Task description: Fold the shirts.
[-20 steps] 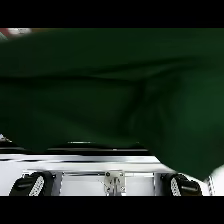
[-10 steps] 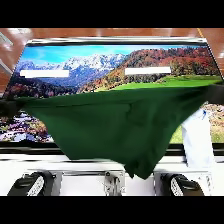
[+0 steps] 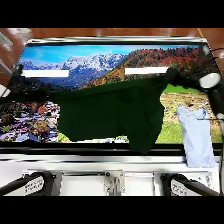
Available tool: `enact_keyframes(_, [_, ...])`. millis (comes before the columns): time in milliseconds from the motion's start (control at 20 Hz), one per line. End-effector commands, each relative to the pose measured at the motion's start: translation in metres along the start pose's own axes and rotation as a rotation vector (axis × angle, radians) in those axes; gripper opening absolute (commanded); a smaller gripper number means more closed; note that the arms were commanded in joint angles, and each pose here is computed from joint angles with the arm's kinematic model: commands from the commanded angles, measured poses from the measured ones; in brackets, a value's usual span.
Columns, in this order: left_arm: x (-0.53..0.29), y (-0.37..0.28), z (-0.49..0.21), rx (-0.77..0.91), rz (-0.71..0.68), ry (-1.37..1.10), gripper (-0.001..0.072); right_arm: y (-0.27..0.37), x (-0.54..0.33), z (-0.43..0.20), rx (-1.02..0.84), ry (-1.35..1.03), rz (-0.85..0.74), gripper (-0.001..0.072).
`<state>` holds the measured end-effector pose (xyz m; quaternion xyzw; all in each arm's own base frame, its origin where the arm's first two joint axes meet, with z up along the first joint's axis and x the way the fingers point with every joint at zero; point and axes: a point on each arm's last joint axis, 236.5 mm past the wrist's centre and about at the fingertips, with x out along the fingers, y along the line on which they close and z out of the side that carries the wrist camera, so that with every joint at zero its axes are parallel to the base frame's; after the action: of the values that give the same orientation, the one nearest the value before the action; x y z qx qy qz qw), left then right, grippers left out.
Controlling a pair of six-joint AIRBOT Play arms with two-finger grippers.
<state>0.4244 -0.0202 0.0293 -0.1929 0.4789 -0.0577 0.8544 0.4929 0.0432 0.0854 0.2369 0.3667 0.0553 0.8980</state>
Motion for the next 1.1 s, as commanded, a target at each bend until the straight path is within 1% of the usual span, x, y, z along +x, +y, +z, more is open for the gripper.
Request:
enact_keyframes(0, [0.055, 0.003, -0.018, -0.155, -0.072, 0.093, 0.0049, -0.006, 0.061, -0.048, 0.063, 0.132, 0.005, 0.0062])
enact_keyframes(50, [0.062, 0.004, -0.029, -0.167, -0.078, 0.142, 0.0195, -0.009, 0.067, -0.060, 0.086, 0.175, 0.008, 0.0083])
enact_keyframes(100, [0.064, 0.006, -0.039, -0.171, -0.080, 0.184, 0.0478, -0.012, 0.067, -0.062, 0.093, 0.186, 0.004, 0.0157])
enact_keyframes(150, [0.059, 0.008, -0.045, -0.166, -0.083, 0.223, 0.0711, -0.014, 0.061, -0.060, 0.096, 0.198, 0.005, 0.0404])
enact_keyframes(200, [0.050, 0.013, -0.049, -0.145, -0.083, 0.265, 0.0704, -0.017, 0.050, -0.056, 0.074, 0.209, 0.008, 0.0641])
enact_keyframes(250, [0.036, 0.021, -0.056, -0.111, -0.084, 0.324, 0.0703, -0.022, 0.034, -0.050, 0.013, 0.229, 0.006, 0.0664])
enact_keyframes(300, [0.021, 0.031, -0.063, -0.089, -0.082, 0.382, 0.0703, -0.033, 0.014, -0.048, -0.055, 0.264, -0.022, 0.0663])
enact_keyframes(400, [-0.011, 0.056, -0.082, -0.134, -0.078, 0.483, 0.0703, -0.081, -0.037, -0.059, -0.136, 0.389, -0.169, 0.0662])
enact_keyframes(450, [-0.023, 0.065, -0.094, -0.179, -0.082, 0.515, 0.0702, -0.110, -0.066, -0.075, -0.126, 0.488, -0.254, 0.0651])
enact_keyframes(500, [-0.031, 0.070, -0.108, -0.219, -0.084, 0.536, 0.0701, -0.127, -0.088, -0.094, -0.073, 0.585, -0.283, 0.0651])
enact_keyframes(600, [-0.033, 0.069, -0.156, -0.269, -0.110, 0.602, 0.0702, -0.143, -0.114, -0.138, 0.073, 0.735, -0.248, 0.0652])
enact_keyframes(700, [-0.021, 0.058, -0.205, -0.308, -0.160, 0.652, 0.0703, -0.141, -0.112, -0.164, 0.211, 0.751, -0.160, 0.0654])
enact_keyframes(800, [-0.006, 0.032, -0.223, -0.362, -0.276, 0.620, 0.0702, -0.128, -0.098, -0.180, 0.312, 0.735, -0.066, 0.0654])
enact_keyframes(850, [0.002, 0.023, -0.230, -0.389, -0.302, 0.606, 0.0702, -0.121, -0.092, -0.185, 0.337, 0.727, -0.029, 0.0654])
enact_keyframes(950, [0.016, 0.020, -0.244, -0.397, -0.276, 0.595, 0.0702, -0.114, -0.085, -0.191, 0.360, 0.716, 0.012, 0.0654])
enact_keyframes(1050, [0.027, 0.015, -0.251, -0.368, -0.251, 0.588, 0.0702, -0.117, -0.086, -0.194, 0.348, 0.726, 0.003, 0.0655])
